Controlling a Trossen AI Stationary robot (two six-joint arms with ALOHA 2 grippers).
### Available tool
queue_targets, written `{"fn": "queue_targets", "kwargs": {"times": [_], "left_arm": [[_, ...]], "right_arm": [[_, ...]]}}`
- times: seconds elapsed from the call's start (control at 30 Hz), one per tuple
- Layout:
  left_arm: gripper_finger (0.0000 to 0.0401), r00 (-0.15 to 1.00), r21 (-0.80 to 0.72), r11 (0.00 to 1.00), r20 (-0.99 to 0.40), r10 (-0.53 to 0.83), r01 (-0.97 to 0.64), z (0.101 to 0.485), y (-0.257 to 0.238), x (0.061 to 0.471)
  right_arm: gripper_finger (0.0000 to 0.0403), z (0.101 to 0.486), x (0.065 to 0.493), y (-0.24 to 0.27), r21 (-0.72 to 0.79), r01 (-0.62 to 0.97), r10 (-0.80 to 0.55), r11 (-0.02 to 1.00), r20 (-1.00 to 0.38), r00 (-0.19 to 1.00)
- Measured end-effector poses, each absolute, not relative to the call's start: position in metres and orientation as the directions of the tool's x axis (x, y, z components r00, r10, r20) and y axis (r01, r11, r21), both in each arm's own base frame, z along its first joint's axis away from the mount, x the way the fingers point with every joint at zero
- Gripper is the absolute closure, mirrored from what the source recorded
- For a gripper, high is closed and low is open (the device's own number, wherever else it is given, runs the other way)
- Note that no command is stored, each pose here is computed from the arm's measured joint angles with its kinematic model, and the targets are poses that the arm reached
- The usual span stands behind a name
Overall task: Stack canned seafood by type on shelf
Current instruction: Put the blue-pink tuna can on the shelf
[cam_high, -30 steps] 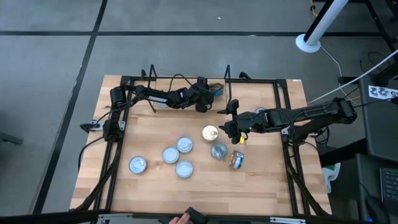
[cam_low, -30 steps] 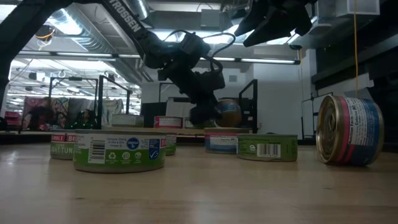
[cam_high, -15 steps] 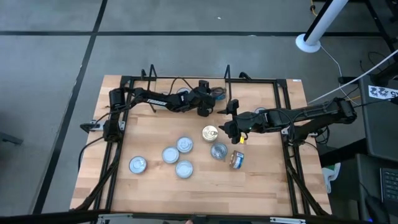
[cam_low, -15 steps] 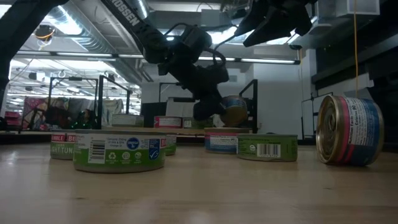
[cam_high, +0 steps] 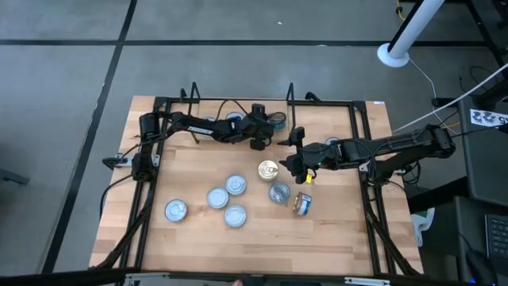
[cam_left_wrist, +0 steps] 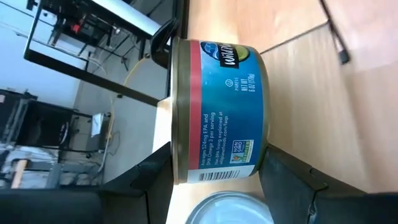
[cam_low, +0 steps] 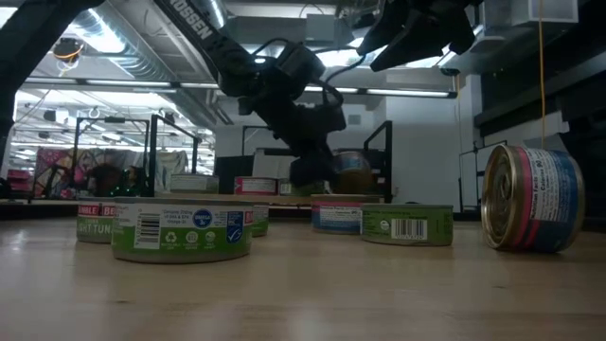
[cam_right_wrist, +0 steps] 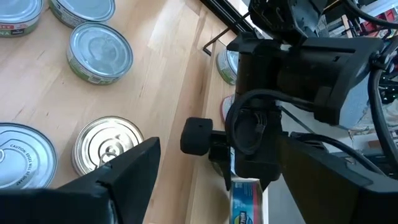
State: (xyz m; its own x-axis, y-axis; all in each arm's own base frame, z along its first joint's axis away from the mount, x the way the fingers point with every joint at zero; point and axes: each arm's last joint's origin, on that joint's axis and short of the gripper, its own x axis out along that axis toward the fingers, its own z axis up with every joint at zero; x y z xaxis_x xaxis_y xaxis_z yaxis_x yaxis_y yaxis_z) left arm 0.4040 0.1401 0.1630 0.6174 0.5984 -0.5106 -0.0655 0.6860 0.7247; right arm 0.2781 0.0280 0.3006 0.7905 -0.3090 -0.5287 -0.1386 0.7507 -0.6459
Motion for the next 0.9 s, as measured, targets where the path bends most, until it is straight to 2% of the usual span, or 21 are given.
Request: {"fn": "queue_targets", "kwargs": {"times": [0.2, 0.47, 0.77, 0.9], "left_arm": [[0.0205, 0.573, 0.774, 0.633, -0.511, 0.641, -0.019, 0.1622, 0.1456, 0.4007], [0.0204, 0.556, 0.772, 0.636, -0.527, 0.642, -0.002, 0.1603, 0.1455, 0.3993], [0.0136, 0.556, 0.738, 0.674, -0.542, 0.631, -0.045, 0.1583, 0.1447, 0.3988], [0.0123, 0.559, 0.737, 0.675, -0.541, 0.629, -0.046, 0.1584, 0.1431, 0.3995]], "right_arm": [[0.0082, 0.3007, 0.2782, 0.0281, -0.646, -0.139, -0.309, 0.751, -0.528, 0.791], [0.0082, 0.3007, 0.2782, 0.0281, -0.646, -0.138, -0.309, 0.751, -0.528, 0.791], [0.0082, 0.3007, 0.2782, 0.0280, -0.646, -0.138, -0.309, 0.751, -0.528, 0.791], [0.0082, 0.3006, 0.2782, 0.0280, -0.646, -0.138, -0.309, 0.751, -0.529, 0.791]]}}
